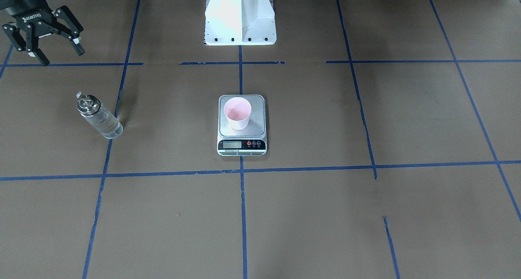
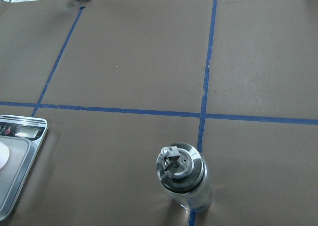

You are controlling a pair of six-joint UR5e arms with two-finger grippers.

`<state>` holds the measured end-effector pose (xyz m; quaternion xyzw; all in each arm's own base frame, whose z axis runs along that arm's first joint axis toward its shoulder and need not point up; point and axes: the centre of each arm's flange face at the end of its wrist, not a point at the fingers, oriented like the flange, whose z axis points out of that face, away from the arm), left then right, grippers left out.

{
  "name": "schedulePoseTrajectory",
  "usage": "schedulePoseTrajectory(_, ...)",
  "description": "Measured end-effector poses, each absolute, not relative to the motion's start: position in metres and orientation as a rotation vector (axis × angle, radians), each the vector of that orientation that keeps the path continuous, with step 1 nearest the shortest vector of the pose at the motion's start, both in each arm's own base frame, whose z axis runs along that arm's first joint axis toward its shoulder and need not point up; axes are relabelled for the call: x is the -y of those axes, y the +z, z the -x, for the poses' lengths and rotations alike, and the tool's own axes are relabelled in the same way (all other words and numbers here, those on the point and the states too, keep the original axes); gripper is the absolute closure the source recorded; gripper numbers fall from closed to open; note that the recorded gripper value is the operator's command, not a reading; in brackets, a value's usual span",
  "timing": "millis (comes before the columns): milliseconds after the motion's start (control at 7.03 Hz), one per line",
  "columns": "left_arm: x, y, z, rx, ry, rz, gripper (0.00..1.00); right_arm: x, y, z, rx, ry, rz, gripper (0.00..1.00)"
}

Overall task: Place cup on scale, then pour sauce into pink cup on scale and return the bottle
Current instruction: 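Reach the right gripper to the glass bottle's metal cap and grasp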

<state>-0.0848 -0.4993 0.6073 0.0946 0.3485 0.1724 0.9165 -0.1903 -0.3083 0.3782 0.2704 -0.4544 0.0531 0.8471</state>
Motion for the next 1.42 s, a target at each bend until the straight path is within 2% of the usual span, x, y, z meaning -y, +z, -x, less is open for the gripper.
schedulePoseTrajectory(427, 0.488, 0.622, 0.085, -0.724, 0.335, -0.163, 0.00, 0.305, 0.440, 0.249, 0.903, 0.140, -0.727, 0.00)
schedulePoseTrajectory(1423, 0.485, 0.621, 0.083, -0.726, 0.337, -0.164, 0.00, 0.326, 0.490, 0.344, 0.813, 0.174, -0.870, 0.00)
